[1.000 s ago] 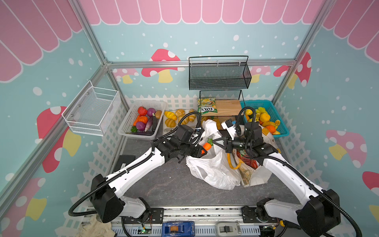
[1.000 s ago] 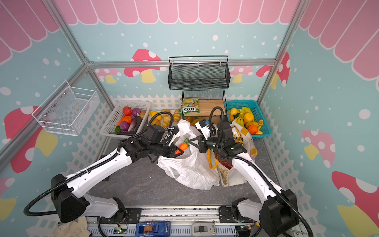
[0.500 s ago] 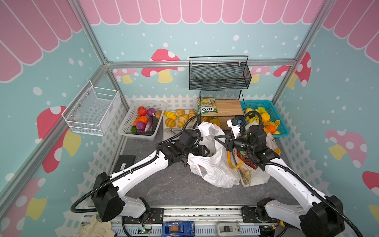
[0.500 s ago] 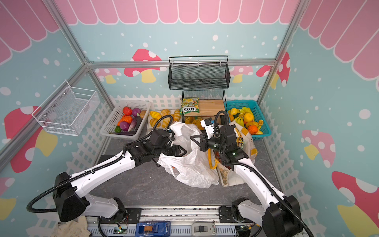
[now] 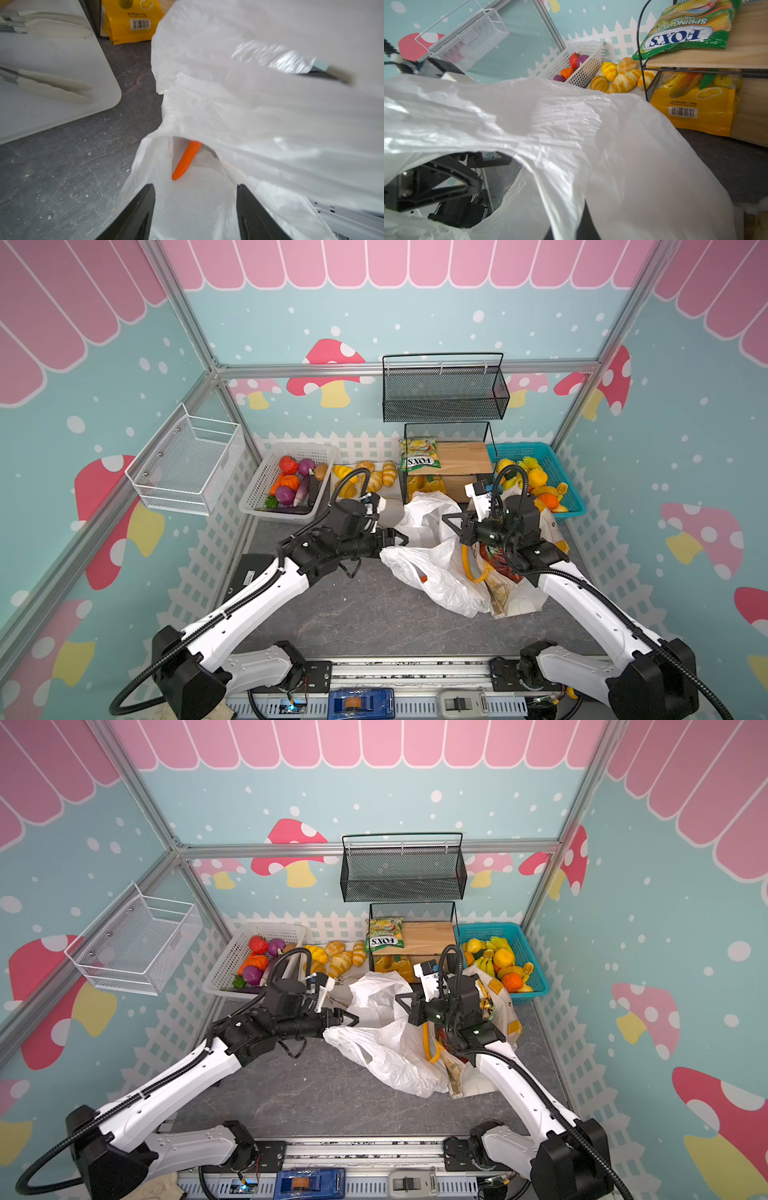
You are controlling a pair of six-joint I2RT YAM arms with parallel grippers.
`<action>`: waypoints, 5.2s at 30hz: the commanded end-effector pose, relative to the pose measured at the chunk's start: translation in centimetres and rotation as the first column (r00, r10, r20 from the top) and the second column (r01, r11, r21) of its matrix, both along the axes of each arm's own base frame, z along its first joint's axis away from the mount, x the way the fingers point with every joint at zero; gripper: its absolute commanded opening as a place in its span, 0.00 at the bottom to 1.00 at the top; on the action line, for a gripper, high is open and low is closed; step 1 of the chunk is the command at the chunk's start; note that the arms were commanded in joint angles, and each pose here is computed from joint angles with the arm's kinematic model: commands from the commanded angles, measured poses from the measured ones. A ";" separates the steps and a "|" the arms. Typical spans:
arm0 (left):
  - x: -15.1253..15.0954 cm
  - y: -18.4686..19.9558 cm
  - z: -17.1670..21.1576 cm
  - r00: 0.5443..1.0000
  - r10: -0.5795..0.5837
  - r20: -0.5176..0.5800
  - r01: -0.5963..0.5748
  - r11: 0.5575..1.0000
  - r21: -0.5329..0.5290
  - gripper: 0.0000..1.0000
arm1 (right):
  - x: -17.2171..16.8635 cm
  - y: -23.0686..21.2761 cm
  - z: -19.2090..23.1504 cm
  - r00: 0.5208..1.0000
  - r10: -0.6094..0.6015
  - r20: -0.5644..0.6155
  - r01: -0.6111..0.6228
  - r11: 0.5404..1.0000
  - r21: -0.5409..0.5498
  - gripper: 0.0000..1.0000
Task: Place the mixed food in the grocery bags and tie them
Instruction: 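Move the left gripper back to the vegetable basket and grasp the red onion, then carry the red onion with the left gripper into the plastic bag and release, then return the left gripper to the vegetable basket and grasp the orange pepper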
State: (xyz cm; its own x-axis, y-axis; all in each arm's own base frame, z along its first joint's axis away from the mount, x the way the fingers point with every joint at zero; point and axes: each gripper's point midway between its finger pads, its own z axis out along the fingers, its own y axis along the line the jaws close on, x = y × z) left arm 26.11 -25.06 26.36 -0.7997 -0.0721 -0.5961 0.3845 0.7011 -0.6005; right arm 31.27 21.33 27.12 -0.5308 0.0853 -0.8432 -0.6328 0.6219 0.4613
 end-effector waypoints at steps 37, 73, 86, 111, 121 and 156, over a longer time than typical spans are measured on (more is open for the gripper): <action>27.5 36.4 -14.7 0.660 0.729 0.183 -0.554 0.307 0.774 0.78 | 1.8 1.0 -0.5 0.995 0.061 0.076 -0.058 0.997 -0.047 0.01; 30.9 39.8 -17.7 0.634 0.767 0.100 -0.547 0.353 0.759 0.46 | 2.7 1.6 -2.8 0.998 0.066 0.001 -0.066 0.997 -0.051 0.01; 28.5 36.2 -8.0 0.607 0.755 0.249 -0.671 0.319 0.670 0.37 | 2.5 1.5 -2.5 0.998 0.070 0.008 -0.069 0.996 -0.048 0.01; 3.0 1.5 -2.2 0.996 0.023 0.091 -0.023 1.000 -0.001 0.31 | 2.4 1.9 -1.0 0.993 0.110 0.033 -0.108 0.993 -0.045 0.02; -1.1 -5.3 -2.2 0.948 -0.304 0.097 0.309 0.950 -0.036 0.31 | 1.2 2.4 -0.6 0.985 0.172 0.008 -0.172 0.985 -0.028 0.02; 3.0 3.3 -2.8 0.991 0.072 0.116 -0.083 0.992 0.090 0.84 | 2.0 -0.5 -1.9 1.000 -0.011 0.004 0.011 0.997 -0.083 0.01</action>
